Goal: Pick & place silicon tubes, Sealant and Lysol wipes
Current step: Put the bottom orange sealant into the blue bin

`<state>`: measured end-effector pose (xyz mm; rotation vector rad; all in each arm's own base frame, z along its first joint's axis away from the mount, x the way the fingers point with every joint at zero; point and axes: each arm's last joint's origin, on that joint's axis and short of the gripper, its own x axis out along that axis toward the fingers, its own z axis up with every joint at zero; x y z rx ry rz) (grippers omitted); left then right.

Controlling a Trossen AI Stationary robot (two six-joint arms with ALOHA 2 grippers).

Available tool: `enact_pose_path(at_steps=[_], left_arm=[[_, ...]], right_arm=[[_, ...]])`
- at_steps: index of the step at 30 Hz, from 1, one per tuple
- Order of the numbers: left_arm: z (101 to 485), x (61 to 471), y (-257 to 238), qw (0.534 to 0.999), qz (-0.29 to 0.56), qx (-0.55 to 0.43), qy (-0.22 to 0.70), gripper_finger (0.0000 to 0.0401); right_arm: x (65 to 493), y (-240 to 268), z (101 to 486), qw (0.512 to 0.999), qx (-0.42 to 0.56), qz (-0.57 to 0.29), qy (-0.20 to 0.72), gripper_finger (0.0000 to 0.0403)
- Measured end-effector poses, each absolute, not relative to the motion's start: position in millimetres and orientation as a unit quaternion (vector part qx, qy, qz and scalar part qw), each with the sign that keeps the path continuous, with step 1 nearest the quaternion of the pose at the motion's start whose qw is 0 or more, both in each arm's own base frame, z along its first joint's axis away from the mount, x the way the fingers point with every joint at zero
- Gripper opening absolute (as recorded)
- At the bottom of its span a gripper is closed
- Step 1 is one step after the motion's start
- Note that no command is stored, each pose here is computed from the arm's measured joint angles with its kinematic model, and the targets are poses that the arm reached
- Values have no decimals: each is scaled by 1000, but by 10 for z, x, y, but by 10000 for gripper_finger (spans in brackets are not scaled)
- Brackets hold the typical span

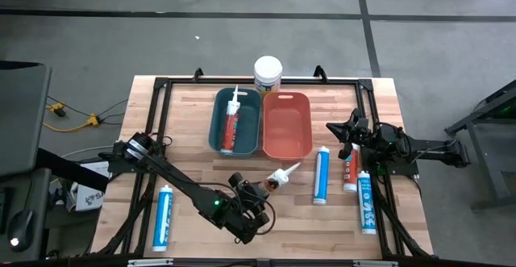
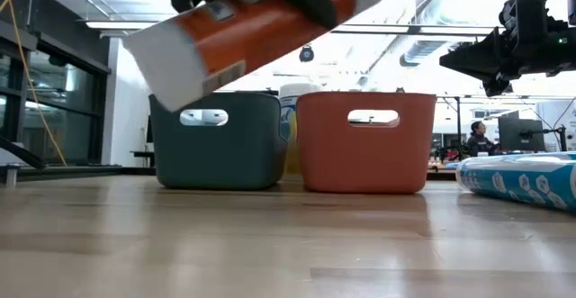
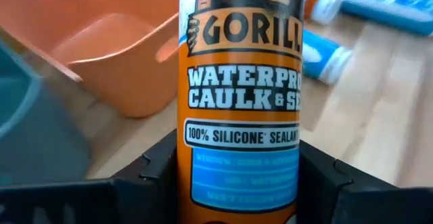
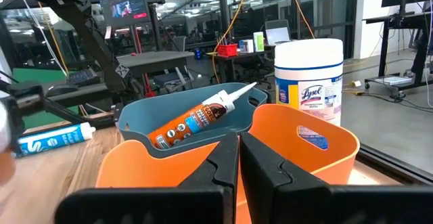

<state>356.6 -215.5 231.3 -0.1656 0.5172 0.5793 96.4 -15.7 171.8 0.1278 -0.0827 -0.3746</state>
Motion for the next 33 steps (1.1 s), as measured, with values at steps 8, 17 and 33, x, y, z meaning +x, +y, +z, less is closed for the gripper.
enact_pose_path(at_steps=[8,17,33], left_arm=[[2576,3393,-2118,923,326,-65,192,183],[2672,3280,-2021,912,373,-71,152,182],[3015,3180,-1483,886,432,-52,159,182]], right_arm=[[964,-157,1716,980,64,-186,-41,12],[964,-157,1717,980,63,-186,-41,12],[964,-157,1717,980,64,-186,-41,12]])
